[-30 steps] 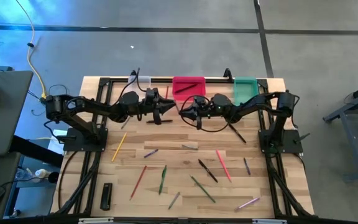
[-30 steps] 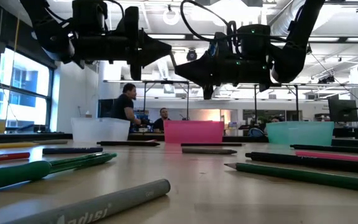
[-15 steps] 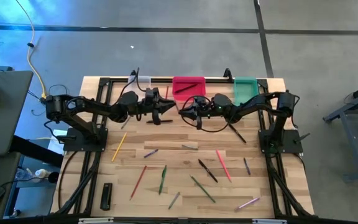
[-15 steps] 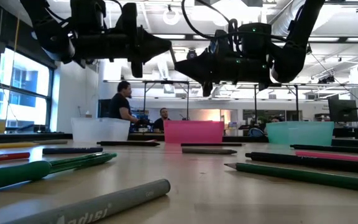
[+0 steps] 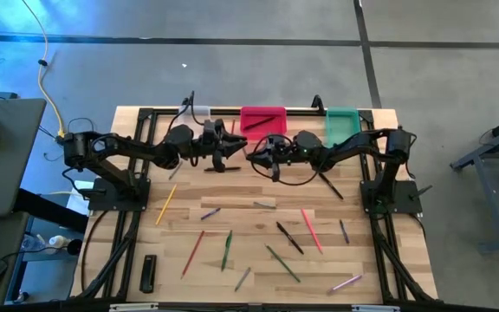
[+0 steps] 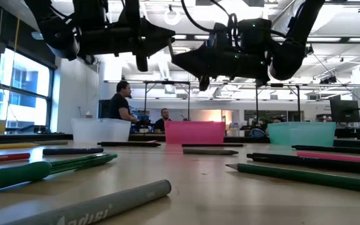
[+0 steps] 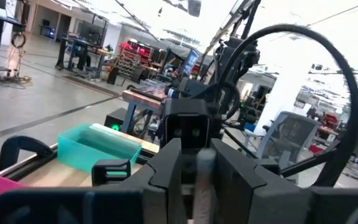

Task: Sort crayons/erasers/pens/pencils in bins
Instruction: Put the gray crayon into the transparent bin

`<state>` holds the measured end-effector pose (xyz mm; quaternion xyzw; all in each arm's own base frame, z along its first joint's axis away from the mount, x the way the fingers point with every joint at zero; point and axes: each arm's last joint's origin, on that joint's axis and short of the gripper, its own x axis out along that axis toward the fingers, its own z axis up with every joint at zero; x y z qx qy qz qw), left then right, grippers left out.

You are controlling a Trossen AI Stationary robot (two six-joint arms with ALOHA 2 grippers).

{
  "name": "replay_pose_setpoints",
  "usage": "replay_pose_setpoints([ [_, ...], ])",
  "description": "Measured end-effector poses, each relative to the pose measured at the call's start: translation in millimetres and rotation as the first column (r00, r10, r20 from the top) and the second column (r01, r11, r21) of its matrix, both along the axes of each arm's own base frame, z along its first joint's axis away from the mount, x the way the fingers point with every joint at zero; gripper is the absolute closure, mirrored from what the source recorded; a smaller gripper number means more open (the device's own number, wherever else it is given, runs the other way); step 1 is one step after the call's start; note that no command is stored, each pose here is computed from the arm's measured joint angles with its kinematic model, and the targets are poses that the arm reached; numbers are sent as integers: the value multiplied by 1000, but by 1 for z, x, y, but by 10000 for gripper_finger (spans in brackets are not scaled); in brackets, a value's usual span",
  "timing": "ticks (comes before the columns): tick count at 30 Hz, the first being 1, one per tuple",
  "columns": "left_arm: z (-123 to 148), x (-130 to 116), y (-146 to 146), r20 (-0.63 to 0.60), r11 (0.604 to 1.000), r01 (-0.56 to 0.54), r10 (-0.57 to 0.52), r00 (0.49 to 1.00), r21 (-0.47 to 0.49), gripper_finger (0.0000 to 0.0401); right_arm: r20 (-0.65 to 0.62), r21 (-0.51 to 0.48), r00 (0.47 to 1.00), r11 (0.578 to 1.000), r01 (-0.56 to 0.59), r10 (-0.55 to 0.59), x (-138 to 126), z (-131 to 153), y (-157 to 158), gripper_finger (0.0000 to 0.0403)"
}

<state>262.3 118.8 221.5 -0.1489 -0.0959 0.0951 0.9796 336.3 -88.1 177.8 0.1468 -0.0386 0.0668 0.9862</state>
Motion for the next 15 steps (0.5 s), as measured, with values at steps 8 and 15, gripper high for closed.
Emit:
replay_pose_setpoints([
  [8, 0, 2, -5, -3, 1000, 17, -17, 1000, 12, 338, 33, -10, 999, 1000, 1, -1, 6, 9, -1, 391],
  [15, 1, 2, -5, -1, 999, 10, -10, 1000, 45, 365, 32, -11, 999, 1000, 14, -13, 6, 9, -1, 391],
])
